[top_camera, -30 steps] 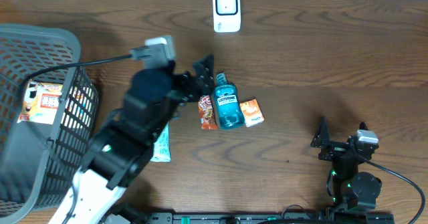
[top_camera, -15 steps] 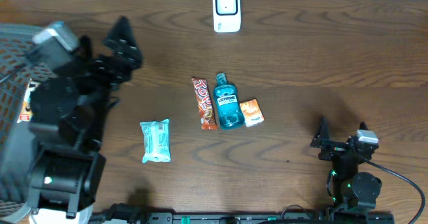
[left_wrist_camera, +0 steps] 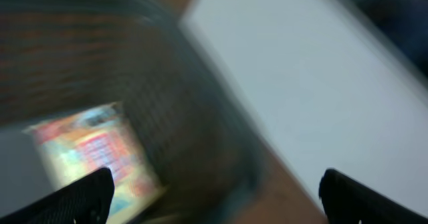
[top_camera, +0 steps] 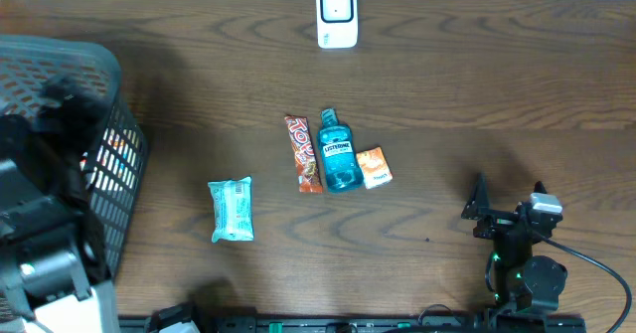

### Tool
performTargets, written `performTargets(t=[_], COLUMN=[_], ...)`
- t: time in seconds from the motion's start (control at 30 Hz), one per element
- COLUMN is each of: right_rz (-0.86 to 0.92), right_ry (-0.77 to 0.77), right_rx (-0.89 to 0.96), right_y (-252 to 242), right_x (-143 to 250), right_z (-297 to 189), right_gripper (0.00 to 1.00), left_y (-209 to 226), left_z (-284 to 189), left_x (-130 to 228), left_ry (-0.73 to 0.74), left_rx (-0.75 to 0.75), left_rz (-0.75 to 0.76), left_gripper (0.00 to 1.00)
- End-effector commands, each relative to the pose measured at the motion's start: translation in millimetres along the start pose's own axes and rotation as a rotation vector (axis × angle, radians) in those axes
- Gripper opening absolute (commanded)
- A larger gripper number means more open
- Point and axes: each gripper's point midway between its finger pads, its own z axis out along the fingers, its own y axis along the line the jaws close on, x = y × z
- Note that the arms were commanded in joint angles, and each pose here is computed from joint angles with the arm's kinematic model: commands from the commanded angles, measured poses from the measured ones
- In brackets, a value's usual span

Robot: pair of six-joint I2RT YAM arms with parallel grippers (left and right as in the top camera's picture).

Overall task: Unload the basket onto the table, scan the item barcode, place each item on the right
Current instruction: 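Return the left gripper to the basket and grasp the yellow chip bag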

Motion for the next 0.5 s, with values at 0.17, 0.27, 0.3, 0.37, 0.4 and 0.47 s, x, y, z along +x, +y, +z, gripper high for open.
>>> performTargets(t=[0.17,0.27,0.3,0.37,0.4,0.47], right_rz=[0.008,0.008,0.008,0.008,0.008,0.008], right_ry=[0.001,0.001,0.001,0.001,0.001,0.001], right_rx=[0.001,0.001,0.001,0.001,0.001,0.001], right_y=[-0.2,-0.2,-0.2,-0.2,-0.1,-0.1], right_x=[0.9,0.9,0.9,0.9,0.8,0.8], right_z=[-0.2,-0.2,-0.2,-0.2,-0.2,-0.2], right_gripper=[0.99,0.99,0.99,0.99,0.99,0.99], left_y=[94.8,114.0,117.7,126.2,130.2,137.0], left_z=[55.2,76.8,84.7,98.3,105.5,119.5], left_x=[26.9,46.3,53.1,64.1,69.0,78.7], left_ry=[0.186,0.271,0.303,0.344,0.360,0.390], left_rx=[-0.370,-0.441,-0.449,-0.478,-0.492,-0.512], left_rz=[-0.125,-0.176,-0.184,-0.210,-0.212,-0.211], left_gripper=[0.97,0.97,0.98,0.98,0.98,0.98])
